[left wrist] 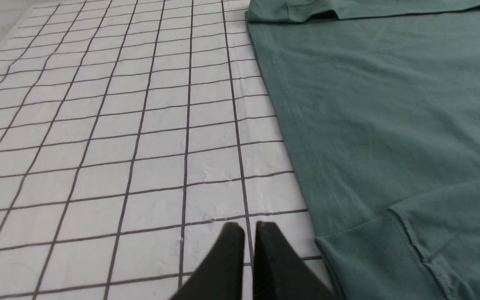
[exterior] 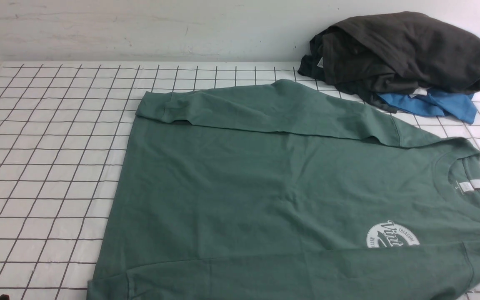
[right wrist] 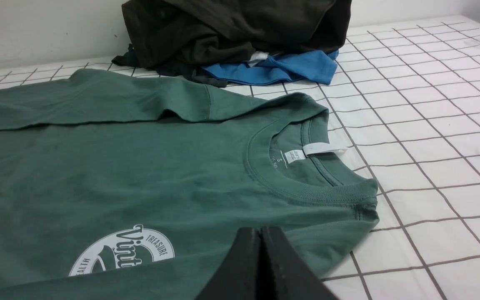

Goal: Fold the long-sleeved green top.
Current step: Use the left arm to clamp the cuff closest to it

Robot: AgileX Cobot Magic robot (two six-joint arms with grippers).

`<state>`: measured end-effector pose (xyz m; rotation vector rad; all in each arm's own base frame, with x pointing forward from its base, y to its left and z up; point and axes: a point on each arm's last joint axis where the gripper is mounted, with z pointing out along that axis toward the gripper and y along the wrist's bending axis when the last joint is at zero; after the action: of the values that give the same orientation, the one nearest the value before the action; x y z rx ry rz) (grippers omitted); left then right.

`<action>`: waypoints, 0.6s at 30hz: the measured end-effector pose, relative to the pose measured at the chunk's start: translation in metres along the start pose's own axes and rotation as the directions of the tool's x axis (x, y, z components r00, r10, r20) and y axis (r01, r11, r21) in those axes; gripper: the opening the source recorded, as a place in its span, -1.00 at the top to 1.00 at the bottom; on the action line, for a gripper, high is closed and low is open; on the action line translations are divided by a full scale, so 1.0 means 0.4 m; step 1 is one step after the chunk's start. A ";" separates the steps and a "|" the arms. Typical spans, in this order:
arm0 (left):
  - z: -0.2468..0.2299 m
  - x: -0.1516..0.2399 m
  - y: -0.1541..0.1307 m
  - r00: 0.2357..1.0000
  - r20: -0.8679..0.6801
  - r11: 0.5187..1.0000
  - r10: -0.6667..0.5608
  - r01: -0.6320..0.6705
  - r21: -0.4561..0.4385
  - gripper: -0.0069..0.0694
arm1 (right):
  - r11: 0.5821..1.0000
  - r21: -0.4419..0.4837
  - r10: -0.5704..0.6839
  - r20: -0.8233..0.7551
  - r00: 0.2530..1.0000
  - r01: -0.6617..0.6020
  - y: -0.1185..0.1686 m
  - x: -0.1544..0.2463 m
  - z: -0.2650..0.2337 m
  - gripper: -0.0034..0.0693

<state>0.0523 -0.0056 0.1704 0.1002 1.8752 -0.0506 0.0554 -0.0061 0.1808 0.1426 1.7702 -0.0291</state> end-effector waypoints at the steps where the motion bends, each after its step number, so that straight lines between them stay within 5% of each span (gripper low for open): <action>1: 0.000 -0.003 0.000 1.000 0.015 1.000 0.000 0.000 -0.001 0.76 | 1.000 0.000 -0.001 0.000 1.000 0.001 0.000 0.000 0.000 0.94; 5: -0.003 -0.034 0.003 0.989 0.150 1.000 0.002 0.000 -0.014 0.76 | 1.000 0.005 -0.028 0.018 0.999 0.027 -0.001 -0.004 0.000 0.94; 9: -0.024 -0.100 0.009 0.897 0.442 0.999 -0.001 0.018 -0.035 0.76 | 0.999 -0.011 -0.045 0.193 0.980 0.048 0.004 -0.041 -0.003 0.94; 13: -0.066 -0.160 0.014 0.711 0.703 0.998 0.012 0.035 -0.053 0.76 | 0.997 -0.051 -0.024 0.477 0.878 0.055 0.016 -0.105 -0.027 0.94; 16: -0.116 -0.198 0.017 0.492 0.871 0.997 0.013 0.060 -0.049 0.76 | 0.992 -0.124 0.065 0.668 0.742 0.025 0.025 -0.150 -0.060 0.94; 17: -0.119 -0.199 0.018 0.478 0.878 0.997 0.011 0.062 -0.047 0.76 | 0.991 -0.129 0.071 0.677 0.732 0.024 0.025 -0.152 -0.062 0.94; 18: -0.147 -0.212 0.019 0.352 0.936 0.997 -0.014 0.082 -0.015 0.76 | 0.986 -0.166 0.114 0.732 0.672 0.014 0.028 -0.166 -0.076 0.94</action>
<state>0.0224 0.0031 0.2692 -0.0367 0.6694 -0.0728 0.0400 0.0025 0.2525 0.0473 0.9312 0.0867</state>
